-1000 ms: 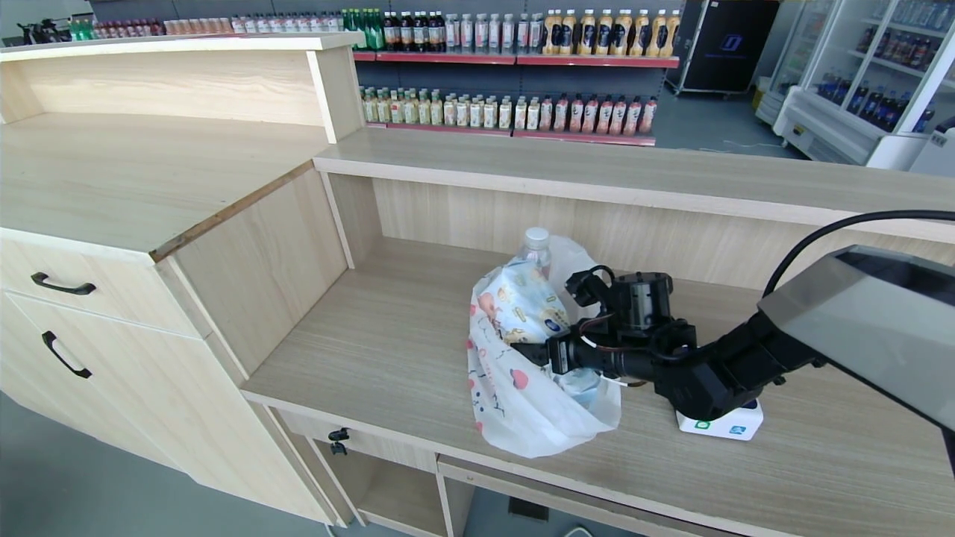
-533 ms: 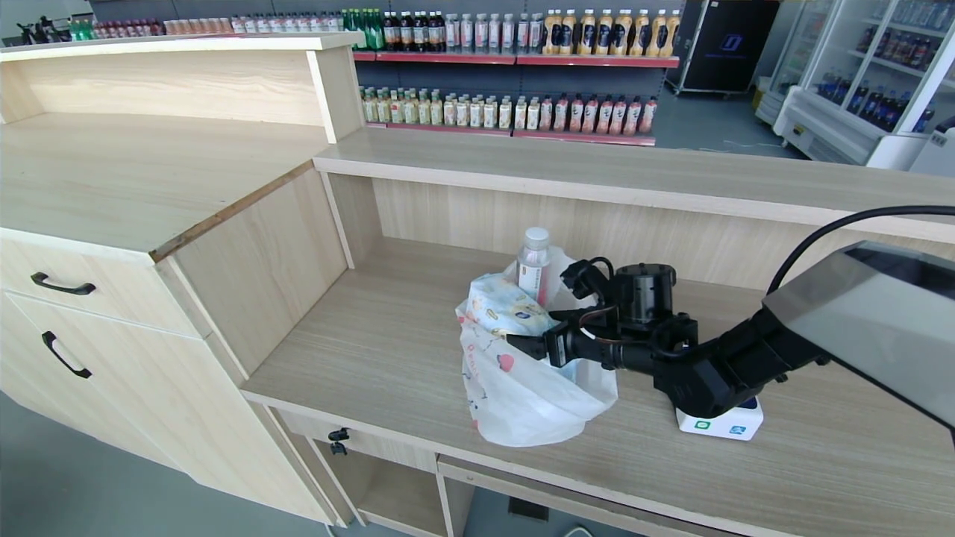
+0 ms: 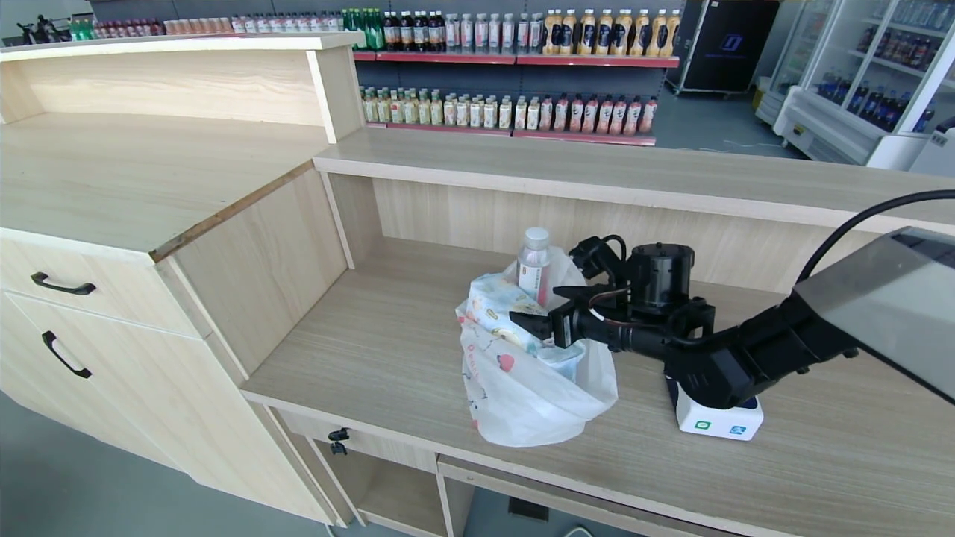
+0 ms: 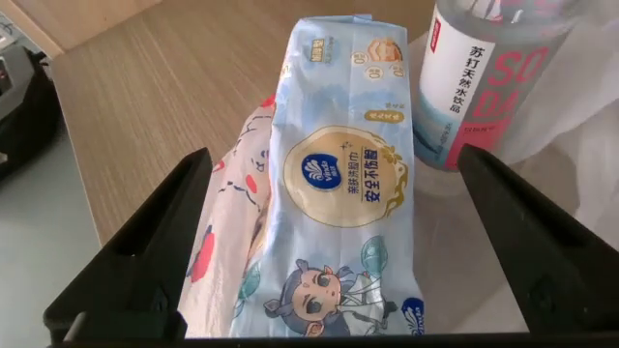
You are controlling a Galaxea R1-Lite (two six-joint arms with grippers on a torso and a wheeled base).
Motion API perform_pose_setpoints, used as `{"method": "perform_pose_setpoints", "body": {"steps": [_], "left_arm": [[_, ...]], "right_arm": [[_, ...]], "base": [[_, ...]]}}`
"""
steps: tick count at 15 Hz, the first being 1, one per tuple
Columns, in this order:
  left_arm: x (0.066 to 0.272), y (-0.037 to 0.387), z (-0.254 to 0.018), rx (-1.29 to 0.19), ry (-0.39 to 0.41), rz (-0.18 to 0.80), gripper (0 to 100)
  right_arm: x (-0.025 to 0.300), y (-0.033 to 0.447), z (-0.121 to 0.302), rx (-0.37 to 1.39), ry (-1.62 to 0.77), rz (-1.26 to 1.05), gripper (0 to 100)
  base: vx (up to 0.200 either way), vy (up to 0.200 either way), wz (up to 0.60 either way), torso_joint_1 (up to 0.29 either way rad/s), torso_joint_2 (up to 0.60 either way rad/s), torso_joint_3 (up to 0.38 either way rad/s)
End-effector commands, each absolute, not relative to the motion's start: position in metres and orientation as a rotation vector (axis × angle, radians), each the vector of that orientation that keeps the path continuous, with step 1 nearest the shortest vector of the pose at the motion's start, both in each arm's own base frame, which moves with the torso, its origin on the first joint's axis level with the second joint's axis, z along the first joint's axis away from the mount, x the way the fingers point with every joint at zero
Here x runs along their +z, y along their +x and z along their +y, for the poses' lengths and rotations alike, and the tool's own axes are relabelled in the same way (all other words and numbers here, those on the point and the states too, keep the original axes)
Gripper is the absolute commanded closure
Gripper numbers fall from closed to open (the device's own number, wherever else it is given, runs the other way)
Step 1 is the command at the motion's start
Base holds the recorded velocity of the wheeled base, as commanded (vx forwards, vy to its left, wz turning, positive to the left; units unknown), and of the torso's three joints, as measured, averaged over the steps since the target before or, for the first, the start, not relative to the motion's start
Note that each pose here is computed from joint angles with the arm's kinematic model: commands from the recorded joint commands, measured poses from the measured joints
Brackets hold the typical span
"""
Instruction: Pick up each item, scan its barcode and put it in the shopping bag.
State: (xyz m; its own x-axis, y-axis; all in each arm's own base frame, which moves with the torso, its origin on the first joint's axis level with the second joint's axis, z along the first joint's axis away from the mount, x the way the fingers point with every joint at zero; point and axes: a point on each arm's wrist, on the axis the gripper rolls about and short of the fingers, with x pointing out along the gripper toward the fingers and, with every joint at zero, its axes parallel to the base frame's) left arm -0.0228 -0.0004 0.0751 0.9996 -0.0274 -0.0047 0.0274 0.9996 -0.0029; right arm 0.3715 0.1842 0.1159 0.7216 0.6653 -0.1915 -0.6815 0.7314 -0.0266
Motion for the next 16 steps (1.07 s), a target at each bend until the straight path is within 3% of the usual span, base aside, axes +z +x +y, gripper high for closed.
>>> {"method": "perform_pose_setpoints", "body": {"steps": [1, 9, 12, 16], "left_arm": [[0.075, -0.023, 0.000, -0.028, -0.003, 0.006, 0], [0.075, -0.023, 0.000, -0.028, -0.003, 0.006, 0], [0.075, -0.023, 0.000, -0.028, -0.005, 0.006, 0], [0.075, -0.023, 0.000, -0.028, -0.003, 0.006, 0]], "right_arm": [[0.144, 0.361, 0.167, 0.635, -0.136, 0.158, 0], [0.128, 0.363, 0.130, 0.489, -0.146, 0.242, 0], [0.141, 0.370, 0.088, 0.376, -0.120, 0.218, 0], [0.189, 0.352, 0.044, 0.265, -0.105, 0.100, 0]], "base": [[0.000, 0.000, 0.00, 0.000, 0.00, 0.000], [0.000, 0.000, 0.00, 0.000, 0.00, 0.000], [0.000, 0.000, 0.00, 0.000, 0.00, 0.000], [0.000, 0.000, 0.00, 0.000, 0.00, 0.000]]}}
